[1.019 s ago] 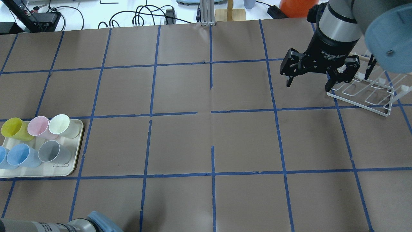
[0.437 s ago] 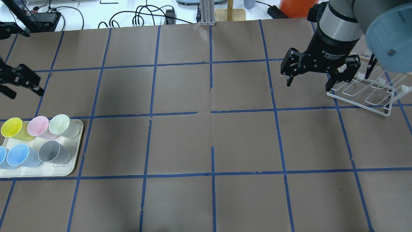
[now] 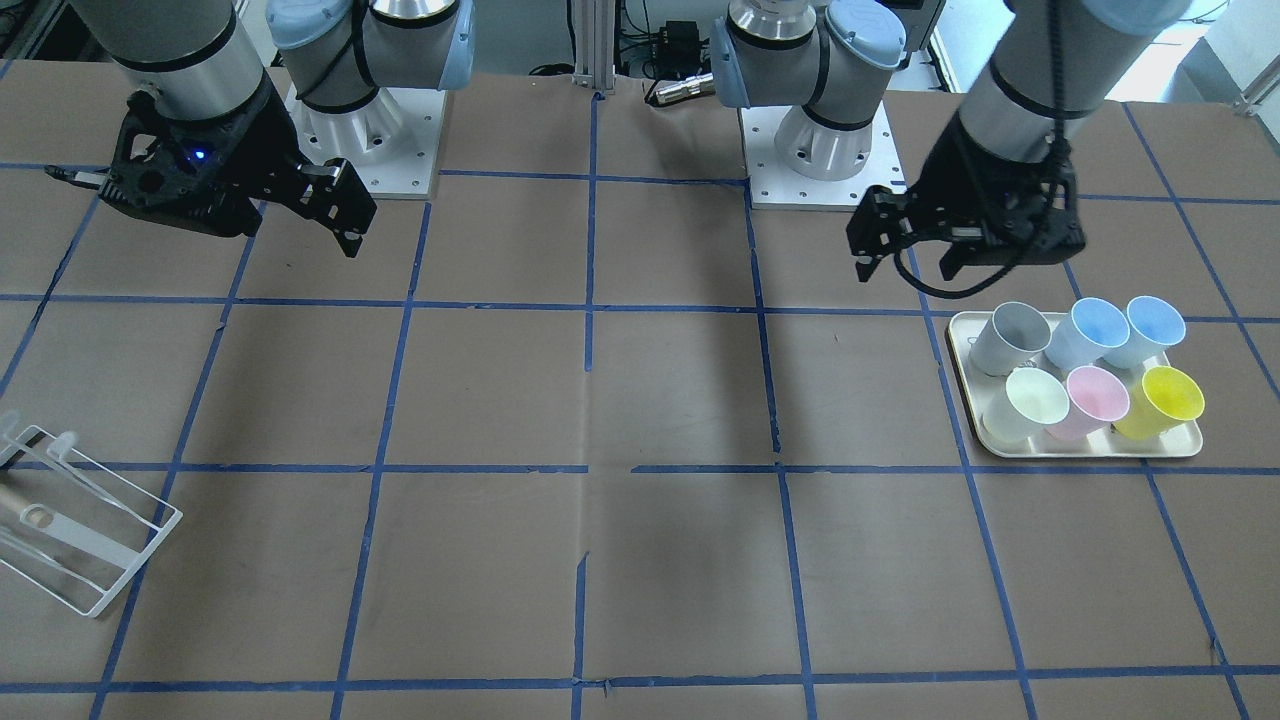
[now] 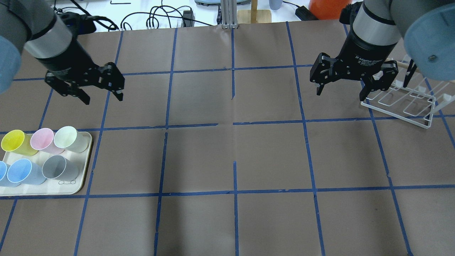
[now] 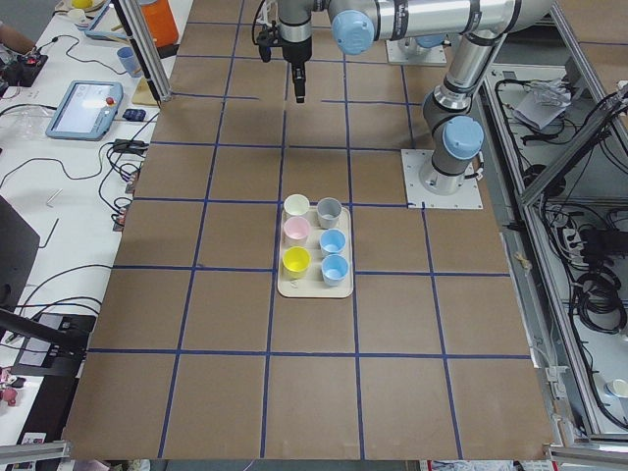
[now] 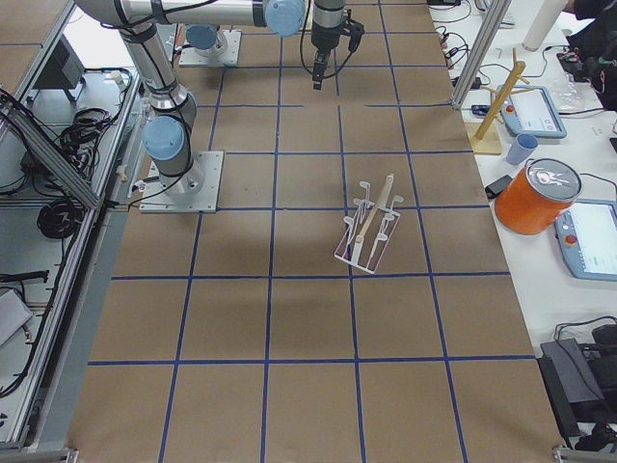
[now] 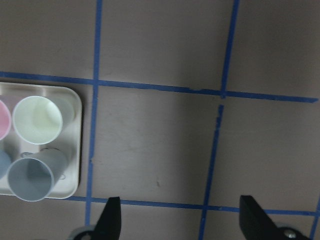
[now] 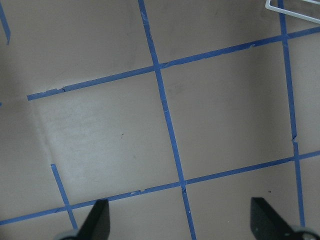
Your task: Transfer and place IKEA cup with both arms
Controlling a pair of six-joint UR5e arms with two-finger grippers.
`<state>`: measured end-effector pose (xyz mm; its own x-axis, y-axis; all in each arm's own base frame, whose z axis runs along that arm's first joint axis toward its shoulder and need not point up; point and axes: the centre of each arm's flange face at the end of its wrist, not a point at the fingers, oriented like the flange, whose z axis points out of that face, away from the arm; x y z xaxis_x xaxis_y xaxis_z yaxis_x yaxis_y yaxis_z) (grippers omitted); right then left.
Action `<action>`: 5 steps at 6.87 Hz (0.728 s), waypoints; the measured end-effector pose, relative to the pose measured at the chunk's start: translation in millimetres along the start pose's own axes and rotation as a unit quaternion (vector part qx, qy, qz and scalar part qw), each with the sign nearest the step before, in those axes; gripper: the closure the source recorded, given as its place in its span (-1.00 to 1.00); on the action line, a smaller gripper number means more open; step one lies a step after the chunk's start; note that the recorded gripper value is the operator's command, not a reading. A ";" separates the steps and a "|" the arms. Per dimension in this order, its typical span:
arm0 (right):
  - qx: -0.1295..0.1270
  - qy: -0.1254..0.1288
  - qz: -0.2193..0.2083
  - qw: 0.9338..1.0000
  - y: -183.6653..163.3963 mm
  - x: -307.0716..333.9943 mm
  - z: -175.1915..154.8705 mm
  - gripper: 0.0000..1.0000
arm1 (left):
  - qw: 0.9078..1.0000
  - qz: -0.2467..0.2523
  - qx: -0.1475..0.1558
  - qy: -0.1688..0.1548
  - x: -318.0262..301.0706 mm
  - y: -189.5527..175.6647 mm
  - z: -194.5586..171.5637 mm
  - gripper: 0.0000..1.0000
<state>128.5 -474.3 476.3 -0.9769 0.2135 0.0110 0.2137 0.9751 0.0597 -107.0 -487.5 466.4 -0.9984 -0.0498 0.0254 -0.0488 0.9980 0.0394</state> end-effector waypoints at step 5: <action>0.004 -0.001 -0.001 1.000 -0.5 -0.1 -4.4 -1.00 | 1.000 -0.005 0.014 0.015 25.0 -3.3 -19.1 -0.97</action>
